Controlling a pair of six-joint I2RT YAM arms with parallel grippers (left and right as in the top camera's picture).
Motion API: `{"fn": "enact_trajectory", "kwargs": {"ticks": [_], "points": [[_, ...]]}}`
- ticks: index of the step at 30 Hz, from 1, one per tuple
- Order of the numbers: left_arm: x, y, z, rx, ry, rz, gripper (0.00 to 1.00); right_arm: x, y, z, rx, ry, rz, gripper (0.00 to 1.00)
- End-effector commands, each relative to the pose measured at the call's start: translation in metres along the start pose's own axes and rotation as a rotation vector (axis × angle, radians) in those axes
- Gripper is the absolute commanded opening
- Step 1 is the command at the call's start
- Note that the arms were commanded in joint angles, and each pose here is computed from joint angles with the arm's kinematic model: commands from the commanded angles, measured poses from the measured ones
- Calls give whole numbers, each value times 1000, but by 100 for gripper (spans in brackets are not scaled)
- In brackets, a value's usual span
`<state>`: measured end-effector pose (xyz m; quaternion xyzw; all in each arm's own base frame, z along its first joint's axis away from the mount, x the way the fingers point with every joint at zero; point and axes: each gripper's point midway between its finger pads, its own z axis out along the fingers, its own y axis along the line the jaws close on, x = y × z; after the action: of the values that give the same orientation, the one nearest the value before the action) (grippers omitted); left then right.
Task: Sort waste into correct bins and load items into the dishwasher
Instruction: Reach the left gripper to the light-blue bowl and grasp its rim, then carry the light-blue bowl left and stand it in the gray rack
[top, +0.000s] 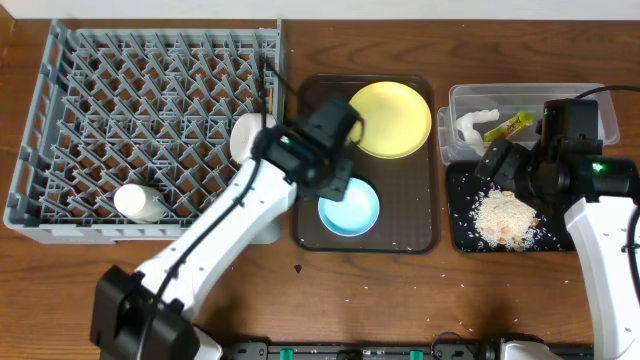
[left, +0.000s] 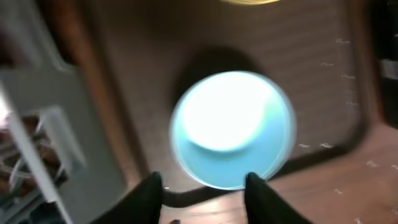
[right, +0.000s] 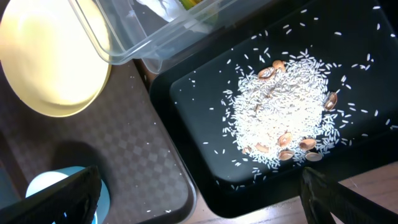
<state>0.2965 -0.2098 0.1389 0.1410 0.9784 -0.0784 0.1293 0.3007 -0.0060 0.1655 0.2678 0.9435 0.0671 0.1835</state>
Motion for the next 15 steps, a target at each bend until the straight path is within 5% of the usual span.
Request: {"fn": "enact_trajectory", "kwargs": {"ticks": [1,10,15], "points": [[32,27,42,-60,143,-35,48,-3,-1,-5,2,-21,0,99],[52,24,99,-1,225,-60,53,-3,-1,-5,2,-22,0,99],[51,15,117,41,239,-78,22,-3,-1,-5,2,-21,0,99]]}}
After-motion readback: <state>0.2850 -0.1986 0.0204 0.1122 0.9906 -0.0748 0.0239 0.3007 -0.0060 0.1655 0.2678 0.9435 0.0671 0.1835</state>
